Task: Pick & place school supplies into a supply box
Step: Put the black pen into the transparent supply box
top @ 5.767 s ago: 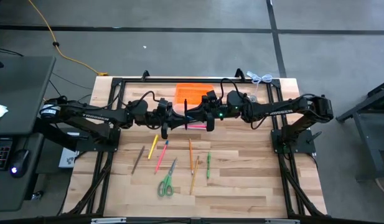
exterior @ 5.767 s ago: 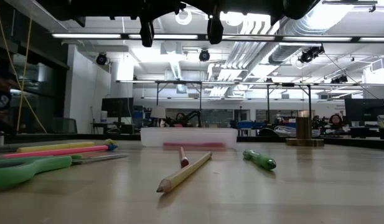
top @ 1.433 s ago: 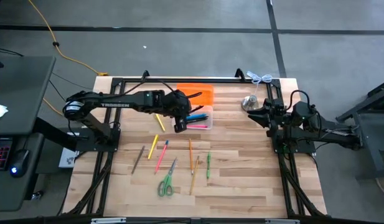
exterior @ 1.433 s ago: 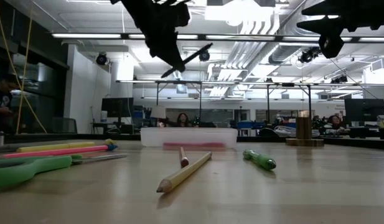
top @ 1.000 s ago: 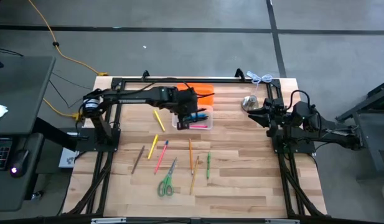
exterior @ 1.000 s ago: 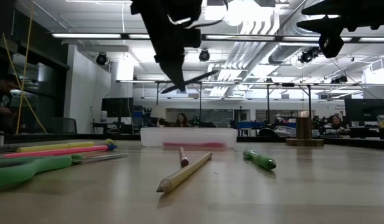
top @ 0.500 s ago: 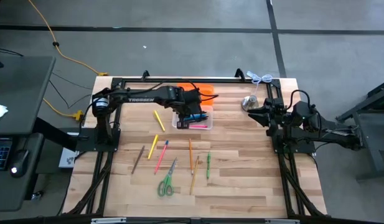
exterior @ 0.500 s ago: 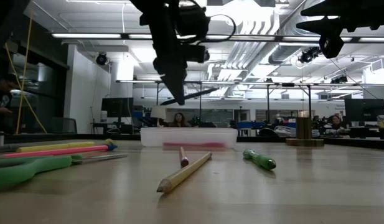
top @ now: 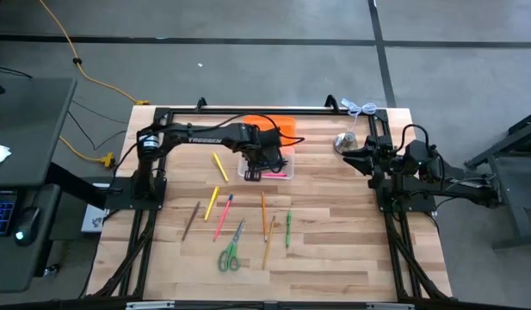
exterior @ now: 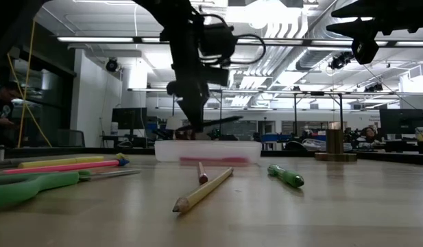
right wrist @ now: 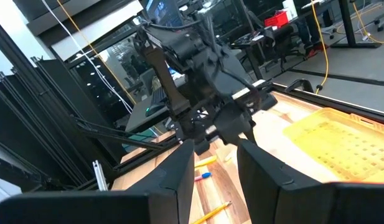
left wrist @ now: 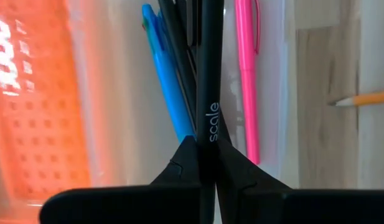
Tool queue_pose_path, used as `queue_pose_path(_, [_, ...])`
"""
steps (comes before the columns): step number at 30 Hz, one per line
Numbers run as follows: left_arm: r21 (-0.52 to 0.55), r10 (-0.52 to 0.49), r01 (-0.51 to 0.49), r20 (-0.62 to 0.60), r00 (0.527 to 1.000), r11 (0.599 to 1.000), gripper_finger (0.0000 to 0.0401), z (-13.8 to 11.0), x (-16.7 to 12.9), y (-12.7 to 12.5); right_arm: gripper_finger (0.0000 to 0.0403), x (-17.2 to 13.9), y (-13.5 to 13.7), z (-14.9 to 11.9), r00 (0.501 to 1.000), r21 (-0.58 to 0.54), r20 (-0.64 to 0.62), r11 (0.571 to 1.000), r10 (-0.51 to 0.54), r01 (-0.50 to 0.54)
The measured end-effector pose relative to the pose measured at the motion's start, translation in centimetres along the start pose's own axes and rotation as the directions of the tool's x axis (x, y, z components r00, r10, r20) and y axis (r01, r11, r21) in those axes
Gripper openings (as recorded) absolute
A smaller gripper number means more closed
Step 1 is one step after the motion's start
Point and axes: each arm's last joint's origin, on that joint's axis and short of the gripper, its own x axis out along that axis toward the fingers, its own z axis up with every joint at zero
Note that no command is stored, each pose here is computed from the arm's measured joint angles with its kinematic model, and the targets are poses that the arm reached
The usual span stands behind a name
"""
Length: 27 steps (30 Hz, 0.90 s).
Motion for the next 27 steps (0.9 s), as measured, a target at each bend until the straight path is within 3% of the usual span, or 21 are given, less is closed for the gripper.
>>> queue_pose_path(13, [0.009,-0.034,0.035,-0.075,0.997,0.999,0.0045,-0.1,3.2,-0.3,0.0098,0.0,0.0,0.0,1.000,0.002,0.000,1.000,0.000,0.000])
queue_pose_path(27, [-0.006,-0.040,0.040,-0.066,0.997,0.999,0.0061,-0.3,3.3,0.5,0.0098,0.0,0.0,0.0,1.000,0.004,-0.001,1.000,0.001,-0.001])
